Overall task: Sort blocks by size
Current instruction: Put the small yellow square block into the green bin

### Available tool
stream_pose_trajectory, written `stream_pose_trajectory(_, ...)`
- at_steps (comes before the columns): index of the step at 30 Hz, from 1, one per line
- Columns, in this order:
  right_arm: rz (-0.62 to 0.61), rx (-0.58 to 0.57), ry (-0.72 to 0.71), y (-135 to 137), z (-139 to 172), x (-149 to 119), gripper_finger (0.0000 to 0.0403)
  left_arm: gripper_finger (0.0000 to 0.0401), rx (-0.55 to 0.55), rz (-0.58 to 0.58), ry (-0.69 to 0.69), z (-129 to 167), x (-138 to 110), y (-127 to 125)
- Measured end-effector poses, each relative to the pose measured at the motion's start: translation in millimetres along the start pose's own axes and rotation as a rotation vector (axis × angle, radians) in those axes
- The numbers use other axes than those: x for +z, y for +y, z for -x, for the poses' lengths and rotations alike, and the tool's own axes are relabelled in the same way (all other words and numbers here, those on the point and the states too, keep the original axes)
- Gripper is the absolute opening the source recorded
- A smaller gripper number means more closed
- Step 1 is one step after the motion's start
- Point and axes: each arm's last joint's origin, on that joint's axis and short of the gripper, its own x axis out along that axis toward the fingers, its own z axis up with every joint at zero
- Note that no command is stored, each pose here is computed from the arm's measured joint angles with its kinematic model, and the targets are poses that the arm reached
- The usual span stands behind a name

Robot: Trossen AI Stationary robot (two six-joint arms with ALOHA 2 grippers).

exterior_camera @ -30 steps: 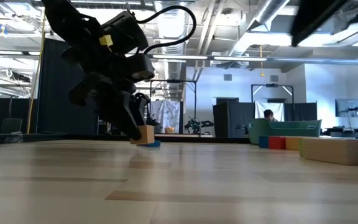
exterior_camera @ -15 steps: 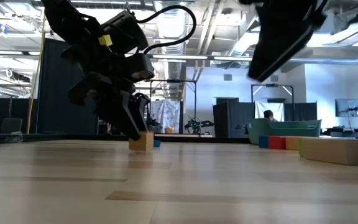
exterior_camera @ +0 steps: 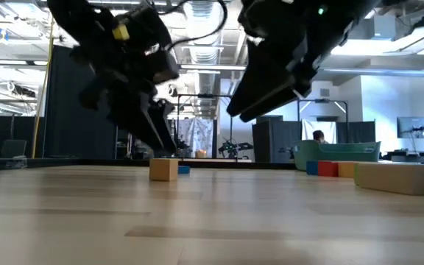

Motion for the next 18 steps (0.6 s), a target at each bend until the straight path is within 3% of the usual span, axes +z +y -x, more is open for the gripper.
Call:
stream_pose_trajectory(9,0.046,0.05,-0.111,-14.2,-21.7,10.3,0.024,0.0197,0.194,0.007,-0.005,69.8,7.7,-0.9)
stream_pose_trajectory(13,0.06,0.096,-0.137,-18.6,-45.3,12.4,0.024,0.0197,0.203,0.059,-0.006,96.1,3.7,-4.6)
stream_pose_trajectory(18,0.105,0.062,-0.096,-23.9,-73.6,8.1,0.024,0.0197,0.194,0.113,-0.003,113.4,-9.3,-13.8)
